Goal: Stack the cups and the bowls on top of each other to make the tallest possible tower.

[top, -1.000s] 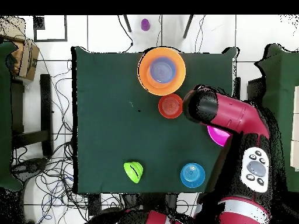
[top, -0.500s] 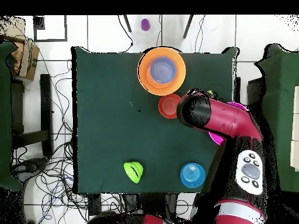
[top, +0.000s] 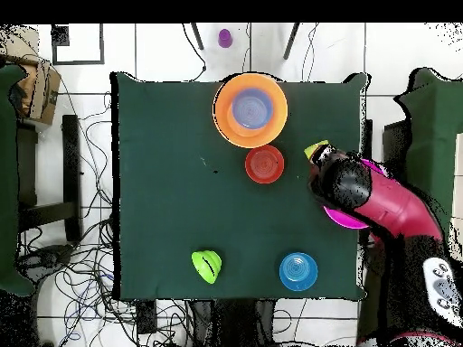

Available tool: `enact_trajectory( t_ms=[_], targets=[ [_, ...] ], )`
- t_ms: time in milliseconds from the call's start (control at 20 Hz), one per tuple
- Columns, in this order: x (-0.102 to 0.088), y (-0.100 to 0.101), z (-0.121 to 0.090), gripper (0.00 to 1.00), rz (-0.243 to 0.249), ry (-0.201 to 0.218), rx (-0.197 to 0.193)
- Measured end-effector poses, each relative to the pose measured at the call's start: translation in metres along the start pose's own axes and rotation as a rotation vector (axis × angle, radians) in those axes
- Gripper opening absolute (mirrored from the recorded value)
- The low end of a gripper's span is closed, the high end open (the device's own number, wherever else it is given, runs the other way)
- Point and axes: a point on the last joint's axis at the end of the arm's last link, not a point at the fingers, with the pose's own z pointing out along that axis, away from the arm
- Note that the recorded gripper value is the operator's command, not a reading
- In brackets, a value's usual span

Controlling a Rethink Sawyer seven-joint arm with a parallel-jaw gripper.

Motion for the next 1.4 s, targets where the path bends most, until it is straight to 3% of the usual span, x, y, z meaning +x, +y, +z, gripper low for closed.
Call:
enact_trajectory(
  t_ms=[250, 400, 550, 650, 850, 900, 1150, 1400],
  targets=[
    [-0.005, -0.023, 0.005, 1.00, 0.043, 0.008, -0.008],
    [-0.004, -0.023, 0.005, 1.00, 0.033, 0.015, 0.000],
    [0.002, -0.015, 0.005, 1.00, -0.021, 0.028, 0.014],
    [0.008, -0.005, 0.004, 1.00, -0.100, 0.043, 0.031],
    [0.015, 0.002, 0.006, 1.00, -0.185, 0.070, 0.047],
    [0.017, 0.004, 0.007, 1.00, -0.227, 0.086, 0.052],
    [0.021, 0.012, 0.011, 1.00, -0.311, 0.117, 0.042],
    [0.018, 0.019, 0.014, 1.00, -0.335, 0.115, 0.013]
  ],
)
